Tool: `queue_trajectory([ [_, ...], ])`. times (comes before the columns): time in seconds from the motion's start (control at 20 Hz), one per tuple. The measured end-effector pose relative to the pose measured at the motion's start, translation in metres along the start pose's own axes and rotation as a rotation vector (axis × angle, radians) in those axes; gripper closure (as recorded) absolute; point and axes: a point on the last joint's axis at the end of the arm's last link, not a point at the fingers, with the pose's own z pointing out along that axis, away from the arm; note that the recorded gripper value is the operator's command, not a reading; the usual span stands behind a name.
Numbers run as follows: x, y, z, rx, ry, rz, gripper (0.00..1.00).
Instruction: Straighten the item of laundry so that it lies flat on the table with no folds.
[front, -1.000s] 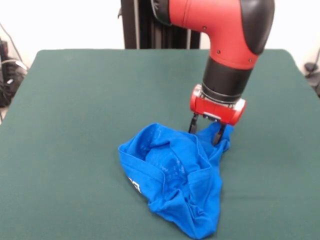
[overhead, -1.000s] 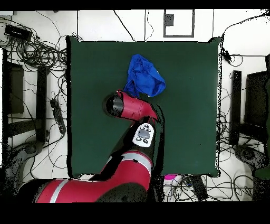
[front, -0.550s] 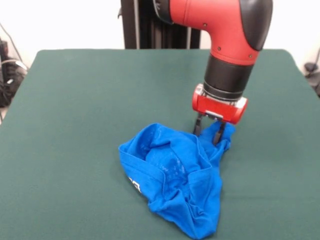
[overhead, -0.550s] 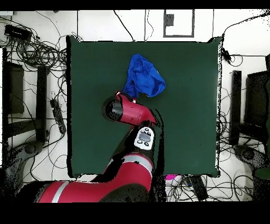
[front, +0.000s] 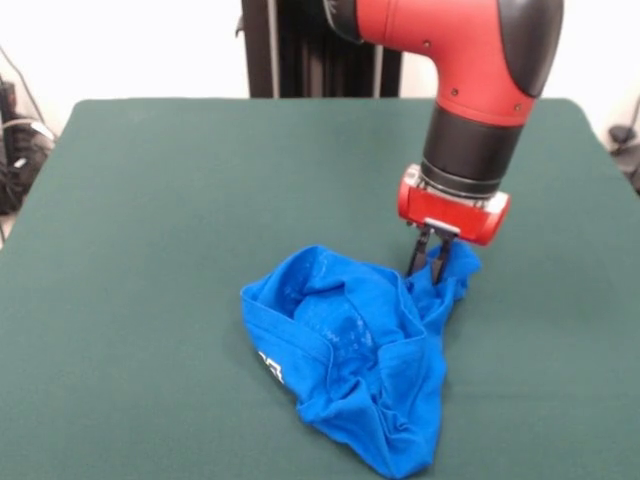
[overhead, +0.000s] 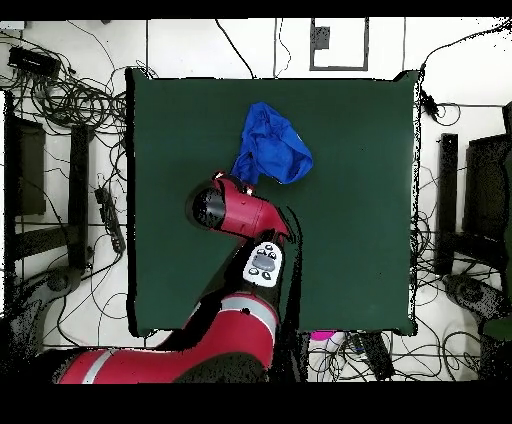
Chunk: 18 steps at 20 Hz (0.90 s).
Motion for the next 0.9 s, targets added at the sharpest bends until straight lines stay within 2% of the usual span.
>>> queue_trajectory([
  [0.1, 0.002, 0.003, -0.002, 0.002, -0.004, -0.002, 1.0],
  [0.35, 0.01, 0.007, -0.011, 0.05, -0.043, -0.045, 1.0],
  [0.5, 0.018, 0.003, -0.03, 0.146, -0.077, -0.132, 1.0],
  [0.65, 0.02, 0.001, -0.064, 0.257, -0.086, -0.21, 1.0],
  [0.8, 0.015, 0.001, -0.103, 0.355, -0.073, -0.246, 1.0],
  [0.9, 0.007, 0.0, -0.129, 0.406, -0.063, -0.246, 1.0],
])
